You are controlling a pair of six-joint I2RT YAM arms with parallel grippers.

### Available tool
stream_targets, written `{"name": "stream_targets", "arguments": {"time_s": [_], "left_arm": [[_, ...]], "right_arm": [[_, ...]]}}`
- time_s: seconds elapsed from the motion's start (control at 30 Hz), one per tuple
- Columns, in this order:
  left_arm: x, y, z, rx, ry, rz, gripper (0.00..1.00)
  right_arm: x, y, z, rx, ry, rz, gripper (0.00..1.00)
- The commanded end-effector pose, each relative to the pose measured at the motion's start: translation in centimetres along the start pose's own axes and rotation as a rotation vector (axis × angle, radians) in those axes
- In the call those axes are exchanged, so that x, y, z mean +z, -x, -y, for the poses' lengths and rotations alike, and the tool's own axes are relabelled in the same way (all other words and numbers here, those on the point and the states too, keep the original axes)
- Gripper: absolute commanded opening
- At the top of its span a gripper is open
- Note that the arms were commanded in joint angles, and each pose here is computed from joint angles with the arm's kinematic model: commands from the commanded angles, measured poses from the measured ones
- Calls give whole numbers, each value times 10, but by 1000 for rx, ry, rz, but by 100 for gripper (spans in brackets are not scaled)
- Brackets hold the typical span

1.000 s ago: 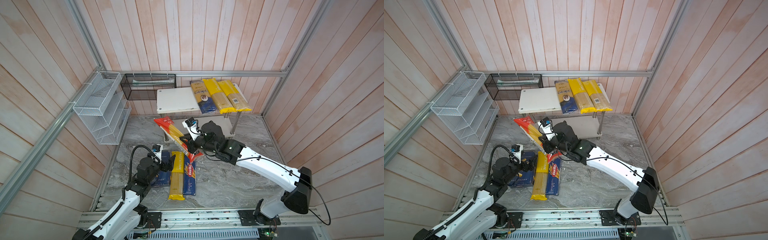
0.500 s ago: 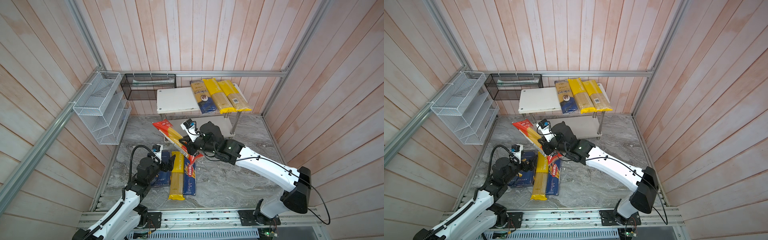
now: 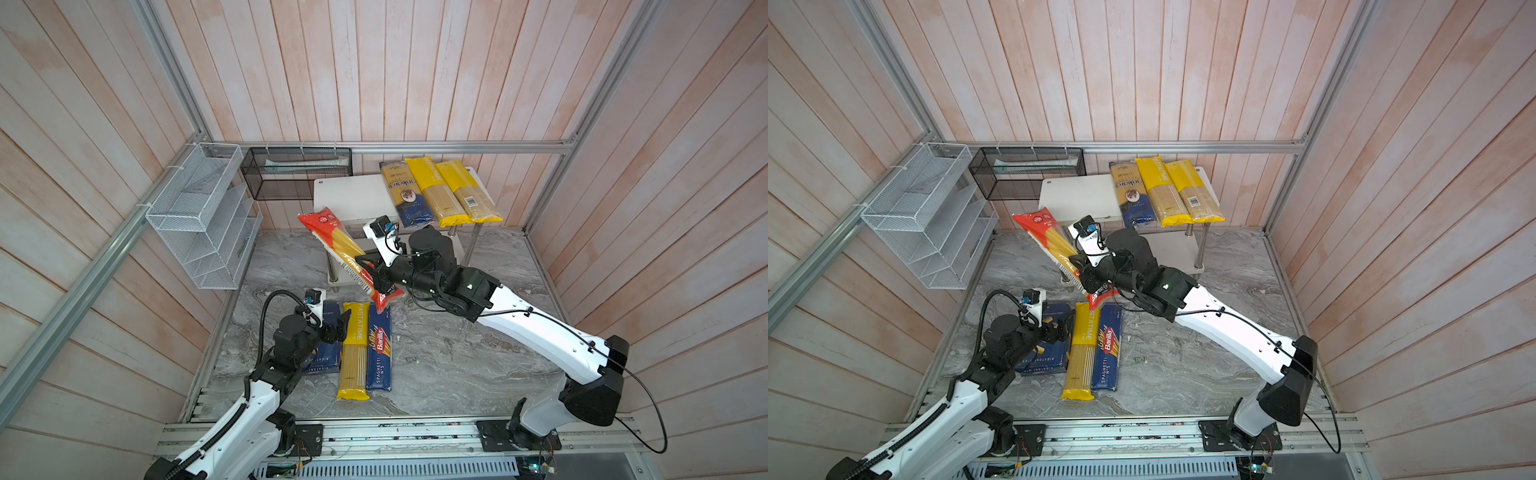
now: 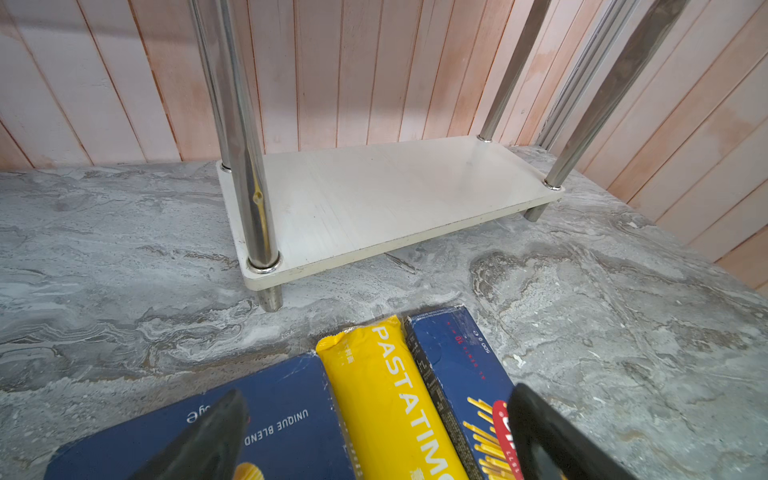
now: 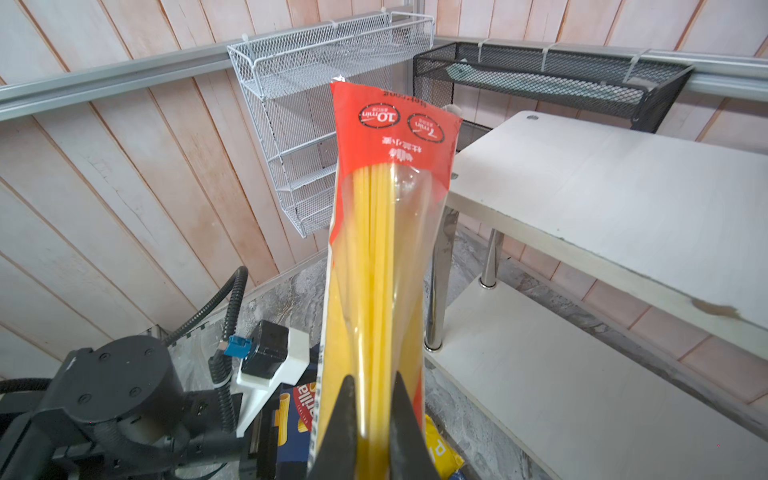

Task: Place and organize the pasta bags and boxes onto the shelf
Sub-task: 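Carry the hanging red spaghetti bag up toward the top shelf, then lower the red spaghetti bag onto the top shelf beside the ankara bag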

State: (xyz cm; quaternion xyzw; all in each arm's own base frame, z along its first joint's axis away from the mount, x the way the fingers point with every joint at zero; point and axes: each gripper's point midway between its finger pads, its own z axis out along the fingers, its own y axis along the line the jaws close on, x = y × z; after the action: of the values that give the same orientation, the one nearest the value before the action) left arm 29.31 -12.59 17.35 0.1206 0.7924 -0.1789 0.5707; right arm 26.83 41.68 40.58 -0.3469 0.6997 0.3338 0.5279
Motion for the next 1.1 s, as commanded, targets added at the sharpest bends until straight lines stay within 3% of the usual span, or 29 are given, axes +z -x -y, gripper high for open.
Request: {"name": "stream_targets", "arguments": {"time_s": [0.0,0.23,0.67,1.07], "left_arm": [[0,-4,-1,1,0,-6,100],[0,-3,-1,1,0,-5,100],[2,-4,0,2,-4,-12,100],[1,-3,0,2,-4,-9,100]], "right_arm": [[-17,76,7,-31,-64,228,6],[-6,95,47,-59,-262,232,5],[12,130,107,-22,-411,266,6],[29,134,142,20,-516,289,6]]}}
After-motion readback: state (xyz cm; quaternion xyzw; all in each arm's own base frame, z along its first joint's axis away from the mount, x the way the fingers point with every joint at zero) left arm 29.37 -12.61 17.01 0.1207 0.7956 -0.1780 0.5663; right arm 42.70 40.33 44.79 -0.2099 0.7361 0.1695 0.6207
